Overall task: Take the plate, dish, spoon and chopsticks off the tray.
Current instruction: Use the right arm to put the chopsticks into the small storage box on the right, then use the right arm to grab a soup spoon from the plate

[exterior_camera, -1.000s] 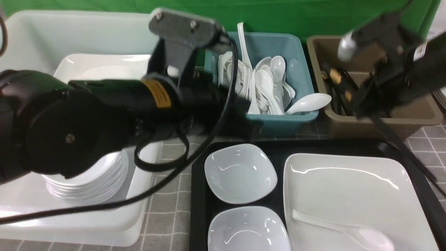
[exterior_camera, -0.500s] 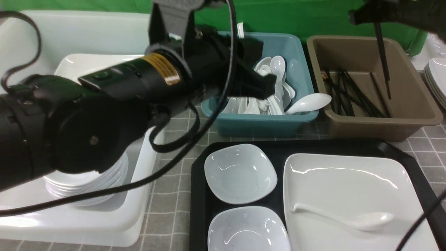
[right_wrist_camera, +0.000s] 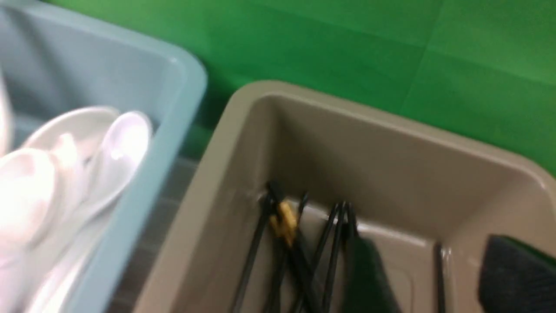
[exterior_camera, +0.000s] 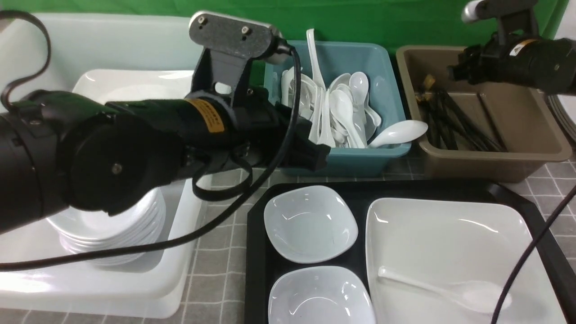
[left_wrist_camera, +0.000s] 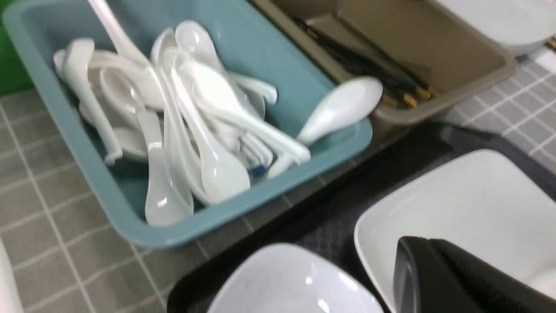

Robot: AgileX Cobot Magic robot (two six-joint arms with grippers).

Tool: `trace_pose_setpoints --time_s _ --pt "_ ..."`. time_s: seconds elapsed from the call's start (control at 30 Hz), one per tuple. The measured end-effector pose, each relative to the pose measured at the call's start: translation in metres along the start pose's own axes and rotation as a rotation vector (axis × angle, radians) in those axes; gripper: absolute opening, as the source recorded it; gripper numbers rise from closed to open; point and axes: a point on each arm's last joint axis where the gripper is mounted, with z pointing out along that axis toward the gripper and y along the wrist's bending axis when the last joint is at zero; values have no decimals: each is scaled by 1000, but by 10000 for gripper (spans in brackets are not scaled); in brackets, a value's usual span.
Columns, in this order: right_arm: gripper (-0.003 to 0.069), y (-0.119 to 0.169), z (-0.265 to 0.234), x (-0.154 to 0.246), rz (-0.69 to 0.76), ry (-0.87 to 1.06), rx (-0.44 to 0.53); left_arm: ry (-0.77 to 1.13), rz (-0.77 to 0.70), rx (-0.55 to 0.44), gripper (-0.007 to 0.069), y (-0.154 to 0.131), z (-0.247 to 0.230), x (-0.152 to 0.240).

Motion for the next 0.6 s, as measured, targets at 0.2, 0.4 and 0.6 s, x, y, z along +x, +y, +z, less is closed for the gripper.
trace_pose_setpoints --time_s 0.2,0.4,0.6 --pt "169 6 -98 -24 68 277 -151 121 7 1 1 -1 -9 9" --pt "45 46 -144 1 -93 598 -468 324 14 -13 1 3 -15 26" --pt "332 116 -131 58 -281 700 -596 476 17 -16 1 3 -20 39"
